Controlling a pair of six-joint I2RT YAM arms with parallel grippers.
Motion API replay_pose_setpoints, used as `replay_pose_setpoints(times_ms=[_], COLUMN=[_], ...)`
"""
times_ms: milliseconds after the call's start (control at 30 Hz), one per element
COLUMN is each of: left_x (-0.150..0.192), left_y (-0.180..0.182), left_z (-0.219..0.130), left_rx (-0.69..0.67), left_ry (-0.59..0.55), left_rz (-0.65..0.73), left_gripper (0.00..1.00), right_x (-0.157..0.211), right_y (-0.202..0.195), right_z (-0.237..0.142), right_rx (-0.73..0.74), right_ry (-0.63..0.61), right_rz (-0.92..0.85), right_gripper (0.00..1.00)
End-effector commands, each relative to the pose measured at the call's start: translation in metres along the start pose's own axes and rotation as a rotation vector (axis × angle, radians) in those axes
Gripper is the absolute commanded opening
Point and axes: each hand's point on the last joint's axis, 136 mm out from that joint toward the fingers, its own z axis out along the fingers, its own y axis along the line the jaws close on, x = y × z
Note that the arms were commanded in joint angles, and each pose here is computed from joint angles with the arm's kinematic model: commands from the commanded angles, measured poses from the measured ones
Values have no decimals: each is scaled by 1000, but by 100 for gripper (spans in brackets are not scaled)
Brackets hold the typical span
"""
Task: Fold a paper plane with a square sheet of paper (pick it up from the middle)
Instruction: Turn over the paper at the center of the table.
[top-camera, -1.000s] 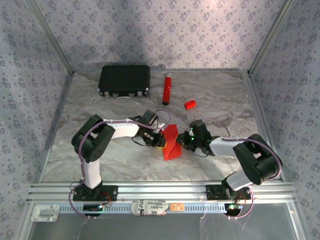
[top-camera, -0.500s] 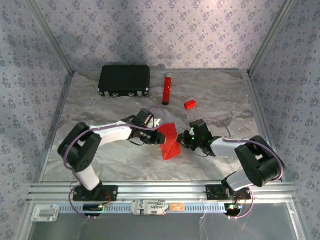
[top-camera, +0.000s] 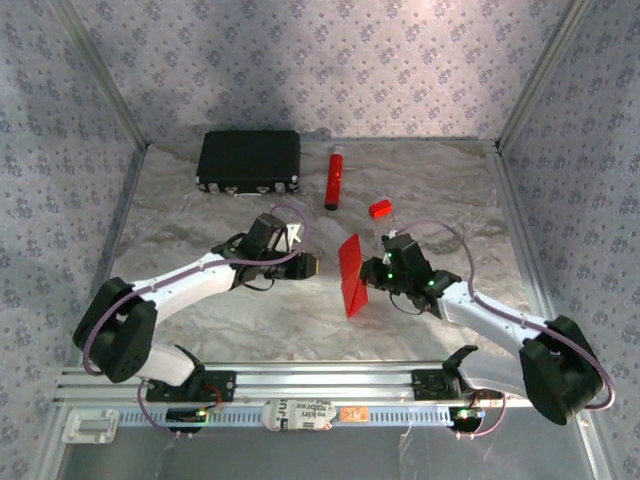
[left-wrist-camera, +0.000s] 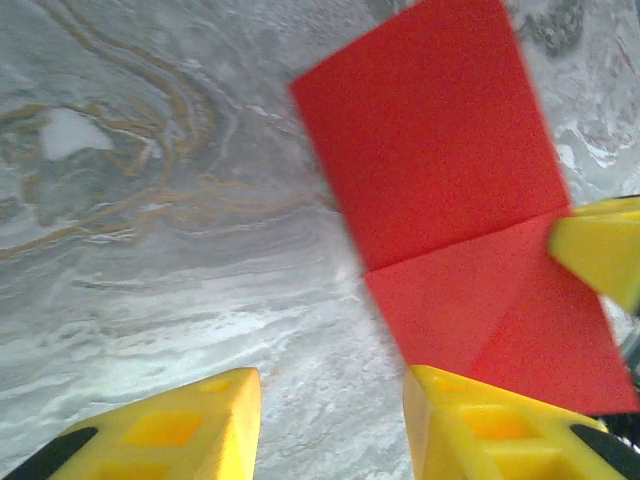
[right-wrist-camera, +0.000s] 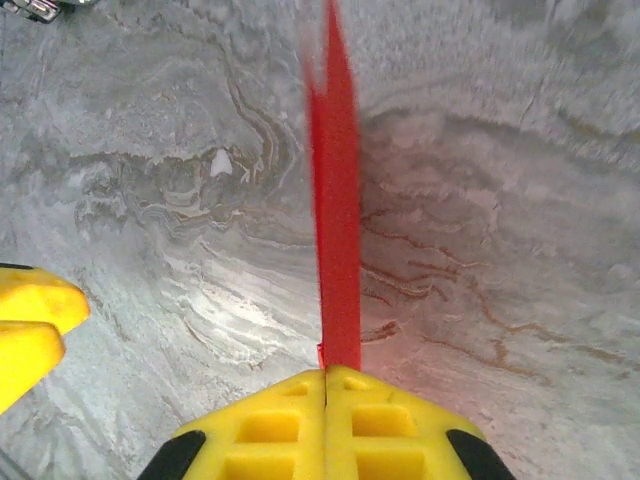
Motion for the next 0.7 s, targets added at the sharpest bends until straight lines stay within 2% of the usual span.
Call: replay_pose_setpoints(times_ms=[0, 100, 267, 467, 600, 667], left_x=[-12, -15, -17, -18, -19, -17], left_y=[3, 9, 23, 37, 48, 51], left_z=[-11, -17, -30, -44, -52, -53], left_rx=[-9, -18, -68, -108, -178, -195], left_ry=[-68, -90, -128, -182, -205, -201], left_rz=[13, 4, 1, -7, 4, 10], left_gripper=[43, 44, 51, 67, 82, 85], right_x=[-4, -11, -19, -27, -36, -41], right_y=[-15, -17, -18, -24, -25, -28], right_z=[-17, -29, -48, -71, -84, -89], right_rx=[142, 197, 287, 438, 556, 647], right_ry=[-6, -29, -76, -85, -90, -82], right_rz=[-90, -94, -151, -239, -309, -339], right_gripper=[2, 2, 2, 2, 2, 1])
